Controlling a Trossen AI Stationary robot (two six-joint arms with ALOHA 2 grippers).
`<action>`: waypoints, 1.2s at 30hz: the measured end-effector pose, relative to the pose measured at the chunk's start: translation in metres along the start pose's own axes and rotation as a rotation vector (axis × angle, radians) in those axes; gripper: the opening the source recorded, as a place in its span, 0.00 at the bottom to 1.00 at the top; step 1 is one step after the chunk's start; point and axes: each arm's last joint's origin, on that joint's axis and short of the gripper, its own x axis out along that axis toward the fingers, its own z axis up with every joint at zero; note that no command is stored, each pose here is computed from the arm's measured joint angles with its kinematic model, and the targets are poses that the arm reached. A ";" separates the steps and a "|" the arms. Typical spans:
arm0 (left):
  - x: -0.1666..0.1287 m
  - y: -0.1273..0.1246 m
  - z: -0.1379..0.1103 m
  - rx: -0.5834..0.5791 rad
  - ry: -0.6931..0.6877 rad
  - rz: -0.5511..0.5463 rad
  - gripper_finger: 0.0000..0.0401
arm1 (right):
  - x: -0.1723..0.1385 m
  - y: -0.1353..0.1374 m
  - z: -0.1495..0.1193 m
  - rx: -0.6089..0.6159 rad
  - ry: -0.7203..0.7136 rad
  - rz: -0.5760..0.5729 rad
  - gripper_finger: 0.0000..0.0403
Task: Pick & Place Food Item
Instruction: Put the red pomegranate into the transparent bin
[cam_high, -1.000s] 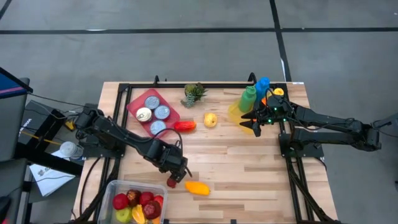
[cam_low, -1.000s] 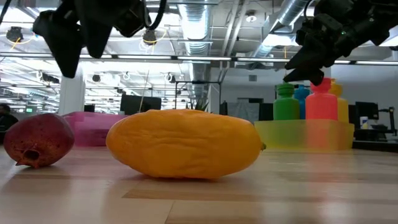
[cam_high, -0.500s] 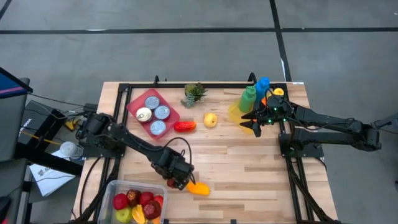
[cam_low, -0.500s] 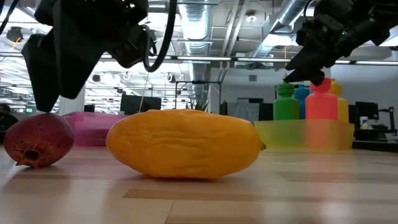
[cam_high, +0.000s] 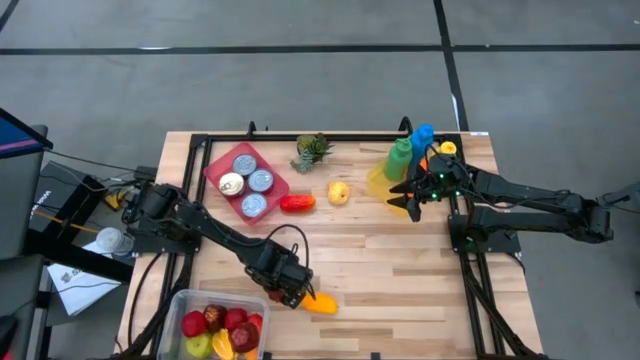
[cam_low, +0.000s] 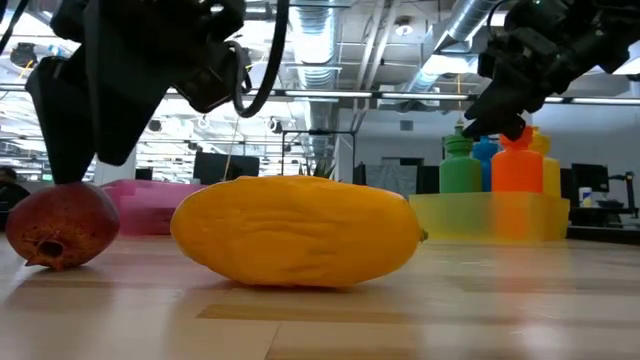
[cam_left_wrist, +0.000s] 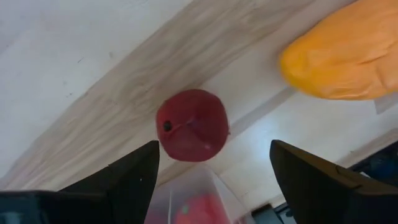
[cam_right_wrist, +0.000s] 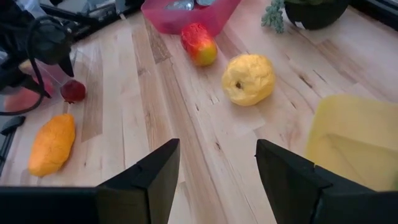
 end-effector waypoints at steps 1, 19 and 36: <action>0.001 -0.001 0.000 0.001 -0.002 -0.003 0.74 | 0.000 0.000 -0.001 -0.003 0.008 -0.001 0.51; 0.015 0.009 -0.006 0.015 -0.024 0.049 0.74 | 0.000 -0.001 -0.003 -0.001 0.027 -0.006 0.51; 0.031 0.034 0.007 0.003 0.019 0.128 0.49 | 0.000 -0.001 -0.002 -0.026 0.022 -0.006 0.51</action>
